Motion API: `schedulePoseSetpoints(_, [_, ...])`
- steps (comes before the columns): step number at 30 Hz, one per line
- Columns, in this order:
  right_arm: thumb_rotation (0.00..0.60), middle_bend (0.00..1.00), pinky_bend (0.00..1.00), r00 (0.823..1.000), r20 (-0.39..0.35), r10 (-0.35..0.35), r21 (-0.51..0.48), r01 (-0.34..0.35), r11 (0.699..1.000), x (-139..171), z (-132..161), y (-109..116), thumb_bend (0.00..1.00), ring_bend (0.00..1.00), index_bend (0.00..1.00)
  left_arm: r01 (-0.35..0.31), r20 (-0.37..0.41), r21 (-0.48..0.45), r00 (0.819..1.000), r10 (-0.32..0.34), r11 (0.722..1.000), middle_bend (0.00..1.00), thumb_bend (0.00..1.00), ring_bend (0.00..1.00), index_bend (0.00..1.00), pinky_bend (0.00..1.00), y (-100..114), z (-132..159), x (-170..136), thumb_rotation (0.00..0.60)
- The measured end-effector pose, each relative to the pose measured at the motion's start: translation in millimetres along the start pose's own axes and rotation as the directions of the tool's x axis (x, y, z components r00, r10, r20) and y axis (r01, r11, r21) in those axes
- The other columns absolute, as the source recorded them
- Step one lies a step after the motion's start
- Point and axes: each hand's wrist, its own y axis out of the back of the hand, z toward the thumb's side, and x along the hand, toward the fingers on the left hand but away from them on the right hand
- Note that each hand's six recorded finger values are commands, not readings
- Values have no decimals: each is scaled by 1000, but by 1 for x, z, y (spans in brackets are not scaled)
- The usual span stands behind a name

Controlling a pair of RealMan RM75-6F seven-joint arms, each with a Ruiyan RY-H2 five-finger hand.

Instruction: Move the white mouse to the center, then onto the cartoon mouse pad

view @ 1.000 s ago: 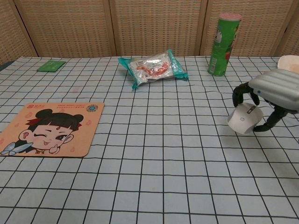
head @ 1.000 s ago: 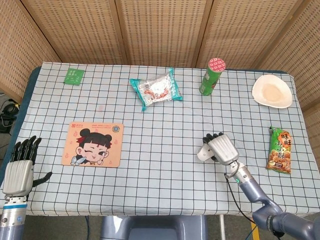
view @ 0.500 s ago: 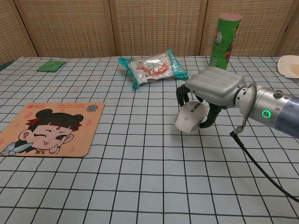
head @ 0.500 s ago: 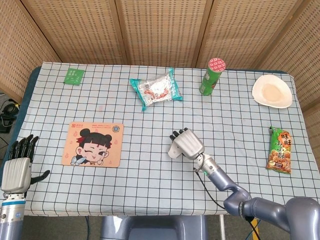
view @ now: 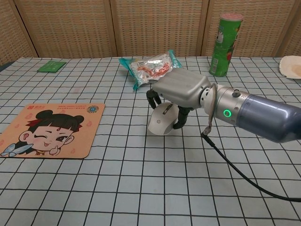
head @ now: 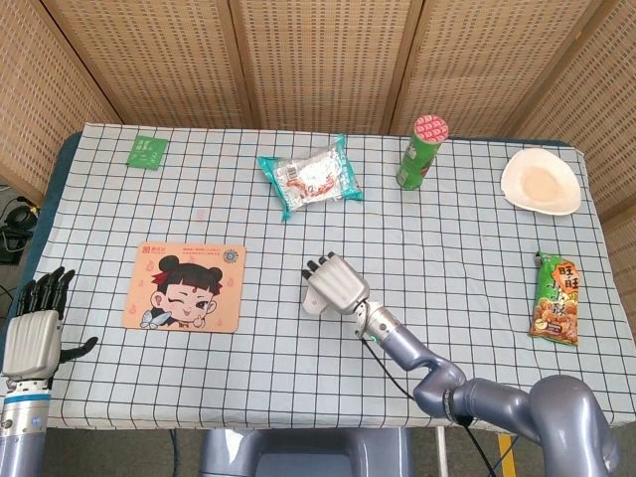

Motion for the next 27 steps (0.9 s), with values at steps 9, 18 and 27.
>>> schedulePoseSetpoints(9, [600, 603, 607, 999, -41, 8, -8, -9, 1000, -24, 30, -9, 183, 550, 804, 8, -3, -5, 1000, -8, 1000, 0, 5, 0, 0, 0, -2, -1, 2, 600])
schedulePoseSetpoints(18, [600, 582, 582, 999, -40, 6, -2, -6, 1000, -33, 36, -9, 182, 549, 791, 13, -12, -13, 1000, -13, 1000, 0, 5, 0, 0, 0, -2, -3, 4, 600])
schedulePoseSetpoints(27, [600, 282, 172, 1000, -16, 23, 8, -23, 1000, -31, 38, -15, 173, 302, 526, 6, -19, -12, 1000, -6, 1000, 0, 4, 0, 0, 0, 0, -5, 4, 600])
